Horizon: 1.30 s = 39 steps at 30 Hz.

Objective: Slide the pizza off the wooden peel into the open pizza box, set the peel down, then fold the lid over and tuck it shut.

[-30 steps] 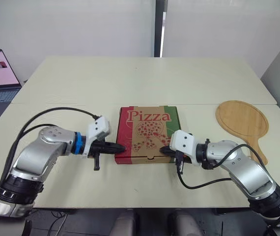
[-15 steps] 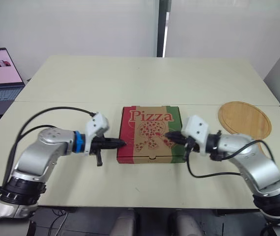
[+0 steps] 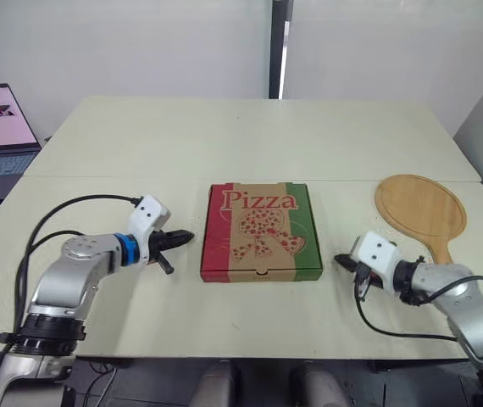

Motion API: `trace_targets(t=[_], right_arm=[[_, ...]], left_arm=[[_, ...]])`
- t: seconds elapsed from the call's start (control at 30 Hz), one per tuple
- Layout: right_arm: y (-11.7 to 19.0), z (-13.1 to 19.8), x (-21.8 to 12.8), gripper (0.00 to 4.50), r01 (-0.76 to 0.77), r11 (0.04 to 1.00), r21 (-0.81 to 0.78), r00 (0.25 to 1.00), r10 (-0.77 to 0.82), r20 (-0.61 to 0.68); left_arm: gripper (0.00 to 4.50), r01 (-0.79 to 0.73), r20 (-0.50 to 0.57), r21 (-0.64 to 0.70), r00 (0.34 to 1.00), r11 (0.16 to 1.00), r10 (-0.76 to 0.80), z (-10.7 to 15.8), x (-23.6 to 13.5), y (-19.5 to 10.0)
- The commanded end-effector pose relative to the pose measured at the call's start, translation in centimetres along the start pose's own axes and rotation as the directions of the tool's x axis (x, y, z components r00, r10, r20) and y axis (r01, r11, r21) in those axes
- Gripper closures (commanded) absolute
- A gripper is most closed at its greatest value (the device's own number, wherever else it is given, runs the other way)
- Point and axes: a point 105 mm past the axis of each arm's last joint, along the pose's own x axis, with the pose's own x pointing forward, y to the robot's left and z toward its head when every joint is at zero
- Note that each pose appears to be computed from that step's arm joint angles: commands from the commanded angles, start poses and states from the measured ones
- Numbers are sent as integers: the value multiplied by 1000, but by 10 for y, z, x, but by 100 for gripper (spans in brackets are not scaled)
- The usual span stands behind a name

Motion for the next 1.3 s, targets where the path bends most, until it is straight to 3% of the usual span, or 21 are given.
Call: trace_targets(t=[0.03, 0.4, 0.67, 0.83, 1.03, 1.2, 1.3], right_arm=[[13, 22, -1, 448, -42, 998, -47, 995, 46, 83], [14, 27, -3, 448, -56, 996, -63, 994, 61, 93], [2, 17, -7, 448, -8, 999, -42, 999, 10, 51], [-29, 12, -34, 448, 105, 994, -36, 993, -103, 61], [-66, -7, -86, 448, 201, 979, -45, 979, -199, 41], [-93, -32, -128, 448, 268, 960, 79, 963, -269, 2], [-93, -43, -144, 448, 249, 964, 90, 968, -245, -56]], left_arm=[[450, 16, 41, 52, 999, 999, -18, 17, 4, -3], [450, 43, 60, 56, 997, 998, -46, 26, 15, -11], [450, -3, 61, 56, 998, 998, -1, 19, -3, -2], [450, -97, 35, 80, 995, 992, 95, 12, -49, 18], [450, -249, -91, 171, 959, 953, 267, -18, -108, 28], [450, -344, -90, 79, 932, 936, 351, -44, -137, 16], [450, -348, -80, 43, 933, 936, 351, -49, -141, 7]])
